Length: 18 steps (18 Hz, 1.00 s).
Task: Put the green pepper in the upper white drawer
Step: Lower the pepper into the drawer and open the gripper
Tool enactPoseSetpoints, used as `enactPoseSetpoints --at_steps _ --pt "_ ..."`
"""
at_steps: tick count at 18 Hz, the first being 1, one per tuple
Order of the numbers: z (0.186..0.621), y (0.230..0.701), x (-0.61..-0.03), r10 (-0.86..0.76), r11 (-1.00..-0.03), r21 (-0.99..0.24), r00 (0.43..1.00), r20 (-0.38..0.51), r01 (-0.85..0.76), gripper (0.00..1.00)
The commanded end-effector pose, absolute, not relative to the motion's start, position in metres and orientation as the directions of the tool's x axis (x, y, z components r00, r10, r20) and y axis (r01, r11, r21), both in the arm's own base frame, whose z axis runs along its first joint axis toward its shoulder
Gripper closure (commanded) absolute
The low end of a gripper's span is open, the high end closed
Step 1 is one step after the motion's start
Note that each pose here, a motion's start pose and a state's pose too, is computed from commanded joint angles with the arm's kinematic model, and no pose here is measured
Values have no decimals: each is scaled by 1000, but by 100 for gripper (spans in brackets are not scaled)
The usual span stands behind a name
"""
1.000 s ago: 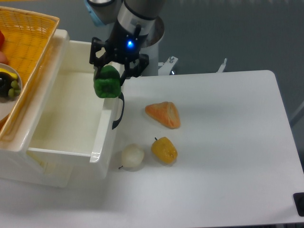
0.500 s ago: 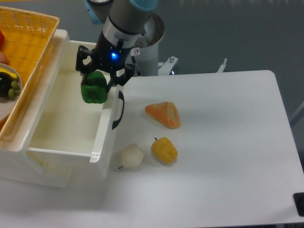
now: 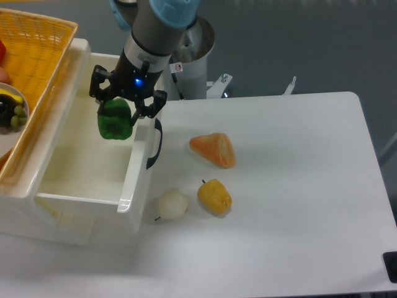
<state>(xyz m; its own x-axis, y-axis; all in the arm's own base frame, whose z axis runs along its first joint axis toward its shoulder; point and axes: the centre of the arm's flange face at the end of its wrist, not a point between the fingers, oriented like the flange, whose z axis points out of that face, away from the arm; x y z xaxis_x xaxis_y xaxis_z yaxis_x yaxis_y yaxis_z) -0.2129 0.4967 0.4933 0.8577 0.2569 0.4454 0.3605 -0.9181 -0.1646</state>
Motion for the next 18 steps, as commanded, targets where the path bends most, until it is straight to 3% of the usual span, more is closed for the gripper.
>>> enactPoseSetpoints --at_steps 1,9,13,18 --pt "493 497 -213 255 -919 -165 858 445 359 0" --pt "496 496 -217 251 -917 -189 874 416 353 0" --pt "509 503 -224 204 -903 -289 911 359 317 0" --pt "507 499 -229 168 -912 -303 926 338 276 0"
